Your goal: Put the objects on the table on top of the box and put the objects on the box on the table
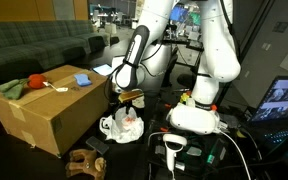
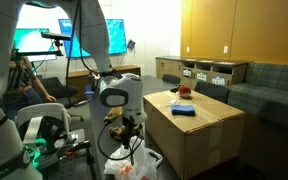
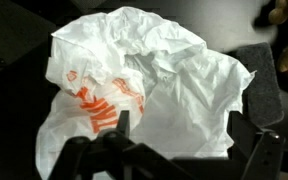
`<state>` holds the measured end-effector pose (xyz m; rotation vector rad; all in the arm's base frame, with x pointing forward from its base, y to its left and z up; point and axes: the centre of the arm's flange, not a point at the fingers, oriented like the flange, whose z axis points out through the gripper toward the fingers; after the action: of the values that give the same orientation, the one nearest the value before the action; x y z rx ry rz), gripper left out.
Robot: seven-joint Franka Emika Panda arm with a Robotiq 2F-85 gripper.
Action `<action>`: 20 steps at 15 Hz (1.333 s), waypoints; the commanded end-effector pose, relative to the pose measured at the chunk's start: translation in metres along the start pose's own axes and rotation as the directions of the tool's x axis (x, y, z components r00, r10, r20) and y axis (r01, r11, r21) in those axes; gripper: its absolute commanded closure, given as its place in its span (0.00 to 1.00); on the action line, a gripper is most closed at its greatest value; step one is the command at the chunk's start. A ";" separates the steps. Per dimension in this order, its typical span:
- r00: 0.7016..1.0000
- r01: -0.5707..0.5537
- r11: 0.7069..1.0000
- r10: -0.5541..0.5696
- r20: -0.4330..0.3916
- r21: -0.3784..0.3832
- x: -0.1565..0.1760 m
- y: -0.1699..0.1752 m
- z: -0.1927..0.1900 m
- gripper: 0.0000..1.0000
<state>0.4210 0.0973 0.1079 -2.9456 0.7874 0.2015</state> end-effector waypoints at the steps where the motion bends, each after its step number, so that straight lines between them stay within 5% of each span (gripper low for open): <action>1: 0.987 -0.162 0.986 0.161 -0.029 -0.037 -0.011 0.007 0.005 0.00; 13: 0.877 -0.472 0.870 0.480 0.029 -0.143 -0.040 0.044 0.021 0.00; 20: 0.858 -0.483 0.855 0.505 0.090 -0.188 -0.053 0.032 0.024 0.00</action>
<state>0.3591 0.0891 0.0807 -2.7905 1.5515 0.4983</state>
